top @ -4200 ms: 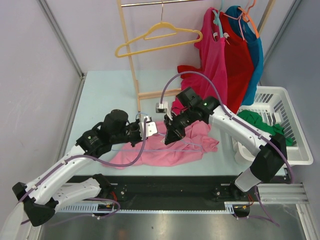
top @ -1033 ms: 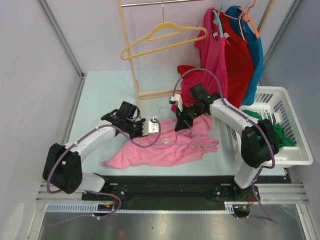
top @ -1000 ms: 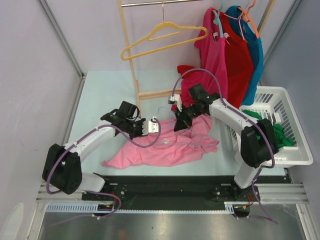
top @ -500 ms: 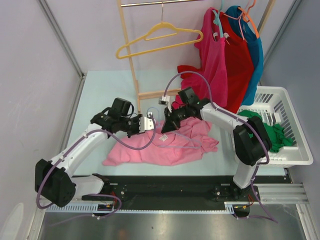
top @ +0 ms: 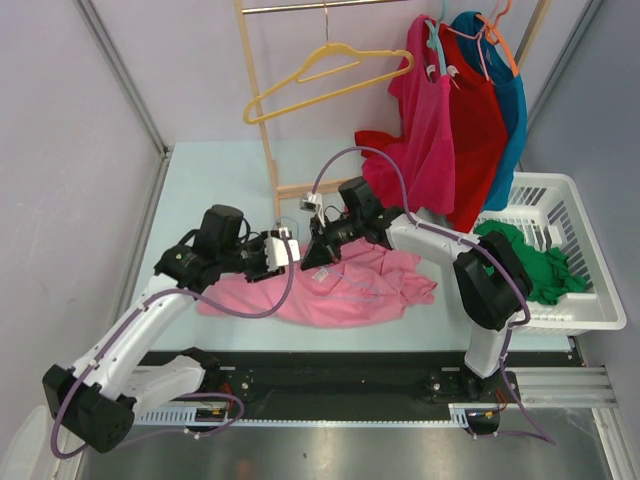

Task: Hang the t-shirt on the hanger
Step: Place the T-shirt on the hanger, then place the hanger at the clothesline.

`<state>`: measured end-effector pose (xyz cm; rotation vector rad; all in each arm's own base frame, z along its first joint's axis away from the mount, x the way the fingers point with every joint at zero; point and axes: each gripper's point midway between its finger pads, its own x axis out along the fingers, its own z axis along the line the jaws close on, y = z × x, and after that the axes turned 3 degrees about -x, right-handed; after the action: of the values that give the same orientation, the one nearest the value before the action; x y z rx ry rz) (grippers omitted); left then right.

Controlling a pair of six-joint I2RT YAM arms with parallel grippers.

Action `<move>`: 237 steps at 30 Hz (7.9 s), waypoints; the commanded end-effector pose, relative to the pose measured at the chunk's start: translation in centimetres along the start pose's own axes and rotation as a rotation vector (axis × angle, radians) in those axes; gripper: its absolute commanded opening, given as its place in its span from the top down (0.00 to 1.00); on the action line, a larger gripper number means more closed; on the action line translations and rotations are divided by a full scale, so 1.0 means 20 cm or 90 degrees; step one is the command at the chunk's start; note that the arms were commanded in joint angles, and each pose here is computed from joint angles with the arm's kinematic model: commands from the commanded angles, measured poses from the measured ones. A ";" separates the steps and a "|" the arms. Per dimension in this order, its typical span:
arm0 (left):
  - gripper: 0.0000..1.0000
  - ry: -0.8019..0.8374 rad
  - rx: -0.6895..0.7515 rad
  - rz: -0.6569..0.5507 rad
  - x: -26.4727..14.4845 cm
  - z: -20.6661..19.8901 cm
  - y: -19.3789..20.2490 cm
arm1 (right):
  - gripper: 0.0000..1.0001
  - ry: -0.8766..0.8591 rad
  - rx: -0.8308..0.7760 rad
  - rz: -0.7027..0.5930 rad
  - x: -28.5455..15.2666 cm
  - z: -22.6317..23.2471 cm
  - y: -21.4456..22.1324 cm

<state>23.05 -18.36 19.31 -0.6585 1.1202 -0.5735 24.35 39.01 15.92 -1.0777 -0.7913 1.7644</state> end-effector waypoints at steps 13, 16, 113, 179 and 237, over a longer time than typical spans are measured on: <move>0.45 -0.025 0.017 0.002 0.09 0.03 0.04 | 1.00 -0.057 -0.102 -0.033 0.01 0.22 -0.17; 0.62 -0.011 0.007 0.002 0.11 0.01 0.04 | 1.00 -0.051 -0.107 -0.035 -0.01 0.23 -0.19; 1.00 -0.168 -0.007 -0.085 0.09 0.10 -0.34 | 0.43 0.204 -0.132 0.103 -0.54 0.15 -0.22; 0.17 -0.251 -0.101 -0.279 -0.50 0.34 -0.69 | 1.00 0.845 0.005 -0.163 -1.89 0.14 -0.94; 0.16 -0.228 -0.101 -0.220 -0.32 0.26 -0.47 | 1.00 0.930 -0.181 -0.494 -2.19 -0.22 -1.59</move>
<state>25.05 -19.24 30.82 -1.0639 0.7548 -0.6024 52.00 12.37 47.59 -1.6097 -0.1783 0.1954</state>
